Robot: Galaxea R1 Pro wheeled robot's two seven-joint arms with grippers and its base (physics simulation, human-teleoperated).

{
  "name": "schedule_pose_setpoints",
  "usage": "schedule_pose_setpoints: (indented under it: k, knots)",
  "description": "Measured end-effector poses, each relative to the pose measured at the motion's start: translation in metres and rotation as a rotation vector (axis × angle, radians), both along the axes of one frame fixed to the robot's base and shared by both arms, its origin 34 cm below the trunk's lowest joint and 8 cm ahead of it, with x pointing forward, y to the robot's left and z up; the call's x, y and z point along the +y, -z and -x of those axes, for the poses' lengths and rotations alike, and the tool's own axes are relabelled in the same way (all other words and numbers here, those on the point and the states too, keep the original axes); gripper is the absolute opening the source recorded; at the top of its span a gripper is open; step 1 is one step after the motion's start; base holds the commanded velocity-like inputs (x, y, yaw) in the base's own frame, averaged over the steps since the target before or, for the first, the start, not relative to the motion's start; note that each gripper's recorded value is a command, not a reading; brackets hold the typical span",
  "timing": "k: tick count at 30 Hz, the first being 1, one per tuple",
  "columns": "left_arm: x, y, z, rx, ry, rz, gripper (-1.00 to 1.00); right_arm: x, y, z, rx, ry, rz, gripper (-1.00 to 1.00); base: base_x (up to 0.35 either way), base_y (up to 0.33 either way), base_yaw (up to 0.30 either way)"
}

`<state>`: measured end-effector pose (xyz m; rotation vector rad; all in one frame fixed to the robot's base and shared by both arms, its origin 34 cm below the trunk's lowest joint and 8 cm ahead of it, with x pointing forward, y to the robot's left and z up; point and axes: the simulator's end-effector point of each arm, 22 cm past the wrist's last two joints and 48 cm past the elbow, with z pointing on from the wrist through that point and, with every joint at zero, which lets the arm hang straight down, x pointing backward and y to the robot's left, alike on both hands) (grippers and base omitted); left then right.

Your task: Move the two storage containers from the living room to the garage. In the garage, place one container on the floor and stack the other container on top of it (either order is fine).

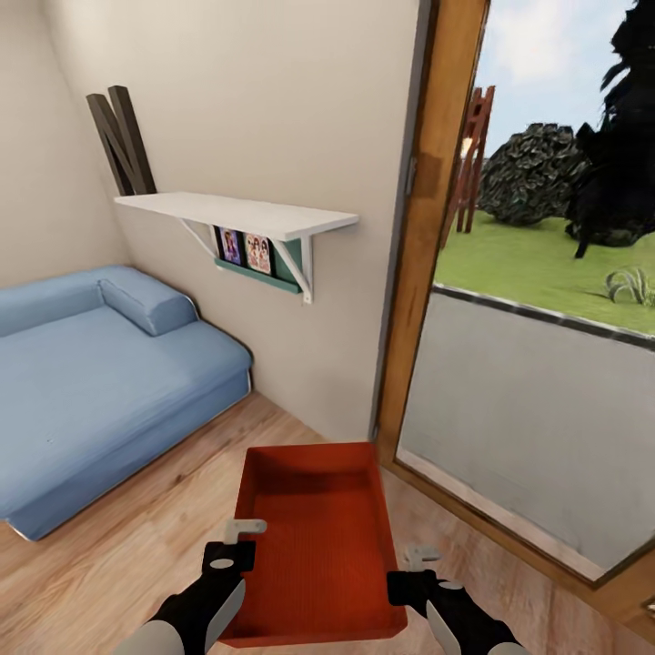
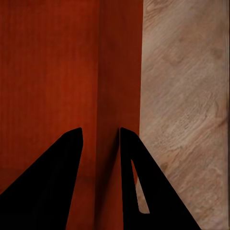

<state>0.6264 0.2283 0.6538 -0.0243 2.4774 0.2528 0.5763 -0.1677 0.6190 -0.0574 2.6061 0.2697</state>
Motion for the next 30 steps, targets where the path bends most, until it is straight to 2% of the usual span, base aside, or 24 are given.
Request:
schedule_pose_setpoints:
  k: [30]
  knots:
    - [0.0, -0.0102, -0.0052, -0.02, 0.0, 0.0, -1.0, 0.0, -0.0092, -0.006, -0.02, 0.0, 0.0, -1.0, -0.014, 0.0, -0.264]
